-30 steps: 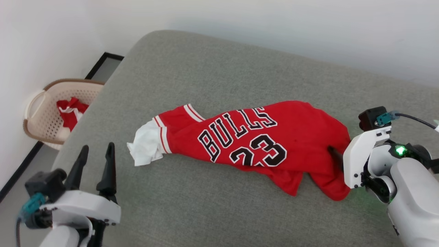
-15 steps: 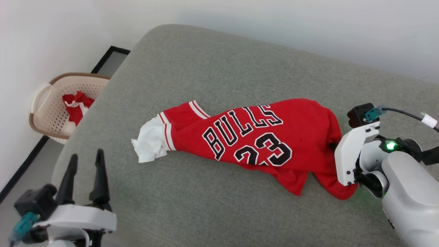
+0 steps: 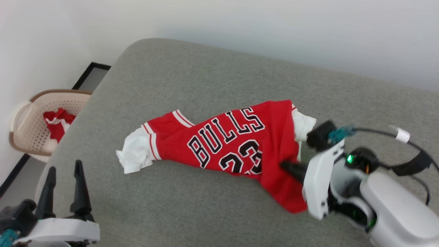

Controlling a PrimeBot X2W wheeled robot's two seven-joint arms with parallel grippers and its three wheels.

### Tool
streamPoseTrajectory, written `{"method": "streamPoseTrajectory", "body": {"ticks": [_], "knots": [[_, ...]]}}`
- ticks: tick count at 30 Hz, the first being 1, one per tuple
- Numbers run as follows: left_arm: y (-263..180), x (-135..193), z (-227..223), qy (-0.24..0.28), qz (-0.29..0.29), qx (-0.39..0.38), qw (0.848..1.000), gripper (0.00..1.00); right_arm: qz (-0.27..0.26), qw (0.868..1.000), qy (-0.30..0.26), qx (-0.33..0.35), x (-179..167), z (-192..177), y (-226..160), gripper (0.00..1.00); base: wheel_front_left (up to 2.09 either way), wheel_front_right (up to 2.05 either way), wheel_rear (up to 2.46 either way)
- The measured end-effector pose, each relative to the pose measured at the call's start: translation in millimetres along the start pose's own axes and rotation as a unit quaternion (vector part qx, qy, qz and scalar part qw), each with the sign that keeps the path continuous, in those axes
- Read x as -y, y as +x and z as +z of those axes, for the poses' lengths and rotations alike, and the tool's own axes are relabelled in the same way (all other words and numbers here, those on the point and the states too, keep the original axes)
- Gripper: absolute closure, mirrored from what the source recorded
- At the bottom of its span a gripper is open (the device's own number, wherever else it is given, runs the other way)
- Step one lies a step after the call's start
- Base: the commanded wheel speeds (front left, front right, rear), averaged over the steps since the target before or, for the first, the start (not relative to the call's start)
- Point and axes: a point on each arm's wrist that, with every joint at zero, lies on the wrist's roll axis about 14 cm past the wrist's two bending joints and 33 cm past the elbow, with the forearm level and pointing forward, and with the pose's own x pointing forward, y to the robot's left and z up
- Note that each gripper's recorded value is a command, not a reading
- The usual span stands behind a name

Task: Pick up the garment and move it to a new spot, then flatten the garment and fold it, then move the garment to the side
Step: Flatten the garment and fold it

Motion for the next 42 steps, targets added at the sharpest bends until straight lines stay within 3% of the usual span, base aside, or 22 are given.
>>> {"method": "streamPoseTrajectory", "body": {"ticks": [8,13,22,23,24,25,26,35,42], "knots": [[4,9,-1,-0.004,-0.012,0.003,1.000,0.00,0.073,0.993,0.012,-0.090,-47,-57,-35,1.00,0.00,0.00,0.00],[5,10,-2,-0.005,-0.014,0.004,1.000,0.00,0.111,0.979,0.046,-0.165,-73,-105,-57,1.00,0.00,0.00,0.00],[3,10,-3,-0.001,-0.015,0.003,1.000,0.00,0.097,0.963,0.088,-0.234,-75,-159,-77,1.00,0.00,0.00,0.00],[2,10,-3,-0.001,-0.015,0.003,1.000,0.00,0.093,0.964,0.093,-0.233,-74,-161,-77,0.74,0.00,0.00,0.00],[1,9,-4,-0.001,-0.014,0.002,1.000,0.00,0.089,0.964,0.093,-0.232,-72,-162,-77,0.56,0.00,0.00,0.00],[0,9,-4,-0.001,-0.013,0.002,1.000,0.00,0.083,0.966,0.092,-0.229,-70,-161,-76,0.04,0.00,0.00,0.00],[0,8,-4,-0.001,-0.012,0.002,1.000,0.00,0.079,0.968,0.096,-0.219,-67,-158,-75,0.00,0.00,0.00,0.00],[-8,2,-2,0.008,-0.009,0.003,1.000,0.00,0.038,0.985,0.095,-0.140,-43,-117,-75,0.00,0.00,0.00,0.00],[-16,-1,-1,0.011,-0.004,0.005,1.000,0.00,-0.016,0.996,0.075,-0.038,-7,-62,-73,0.00,0.00,0.00,0.00]]}}
